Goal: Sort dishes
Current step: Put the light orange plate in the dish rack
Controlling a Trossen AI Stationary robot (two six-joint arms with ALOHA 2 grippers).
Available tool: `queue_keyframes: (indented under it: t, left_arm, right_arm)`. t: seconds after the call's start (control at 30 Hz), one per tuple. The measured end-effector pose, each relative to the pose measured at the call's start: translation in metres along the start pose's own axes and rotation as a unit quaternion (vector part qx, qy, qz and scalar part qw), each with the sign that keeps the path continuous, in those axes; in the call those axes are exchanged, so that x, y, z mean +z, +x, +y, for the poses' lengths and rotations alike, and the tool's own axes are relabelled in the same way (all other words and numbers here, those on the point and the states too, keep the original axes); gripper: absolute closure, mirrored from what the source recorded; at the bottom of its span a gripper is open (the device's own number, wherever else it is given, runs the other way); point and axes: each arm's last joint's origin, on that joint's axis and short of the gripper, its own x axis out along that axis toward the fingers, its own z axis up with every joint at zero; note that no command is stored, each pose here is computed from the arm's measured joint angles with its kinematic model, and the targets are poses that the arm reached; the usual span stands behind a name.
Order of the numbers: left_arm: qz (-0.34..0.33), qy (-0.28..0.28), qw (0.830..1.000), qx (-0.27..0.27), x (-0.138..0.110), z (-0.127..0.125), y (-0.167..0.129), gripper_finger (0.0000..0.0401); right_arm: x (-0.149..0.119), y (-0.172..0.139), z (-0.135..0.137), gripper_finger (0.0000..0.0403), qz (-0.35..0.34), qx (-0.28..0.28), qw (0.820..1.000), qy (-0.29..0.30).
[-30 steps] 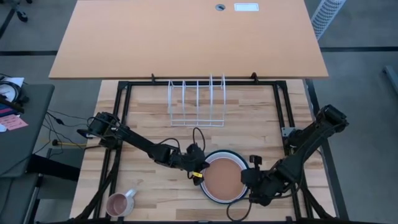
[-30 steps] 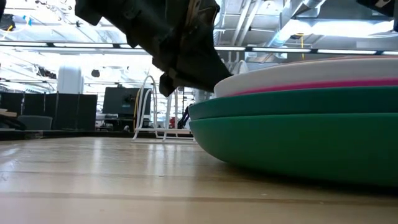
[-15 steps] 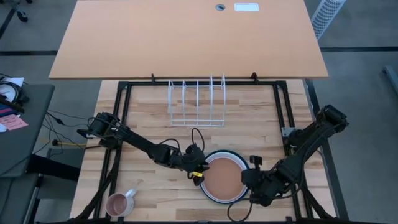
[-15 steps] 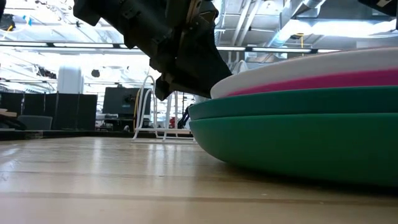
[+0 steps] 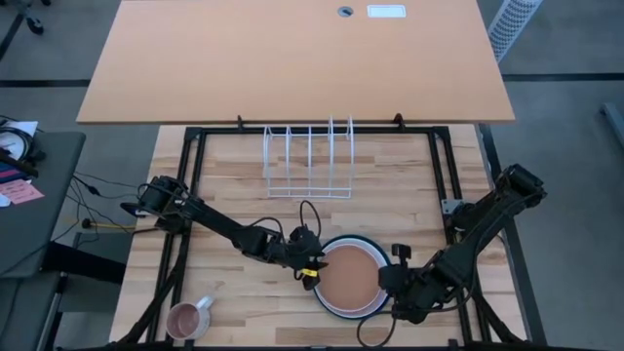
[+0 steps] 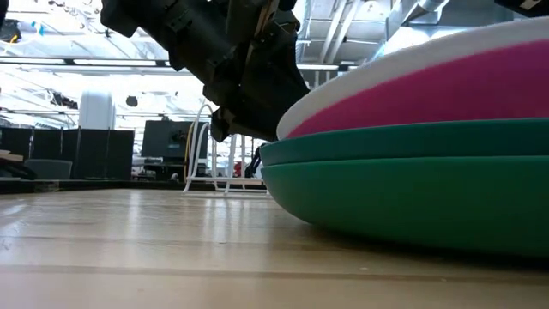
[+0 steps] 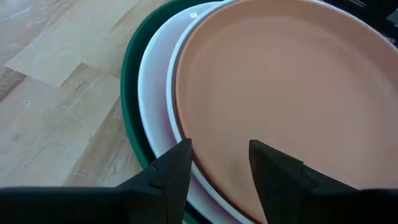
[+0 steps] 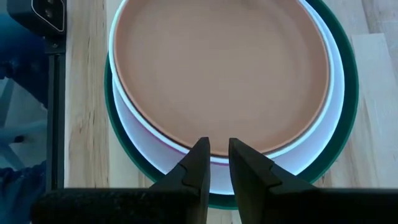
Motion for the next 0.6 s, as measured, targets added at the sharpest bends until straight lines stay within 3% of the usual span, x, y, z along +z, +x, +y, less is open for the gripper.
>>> queue_keyframes:
  t: [0.23, 0.43, 0.6]
  left_arm:
    - [0.001, 0.001, 1.000, 0.002, 0.000, 0.000, 0.000, 0.0248]
    - [0.001, 0.001, 1.000, 0.003, 0.000, 0.000, 0.000, 0.0248]
    - [0.001, 0.001, 1.000, 0.002, 0.000, 0.000, 0.000, 0.0249]
  right_arm:
    - [0.001, 0.000, 0.001, 0.0338, -0.004, 0.007, 1.000, 0.022]
    - [0.008, 0.005, -0.009, 0.0338, 0.020, -0.001, 0.981, 0.192]
    - [0.012, 0.010, -0.015, 0.0338, 0.024, -0.006, 0.972, 0.234]
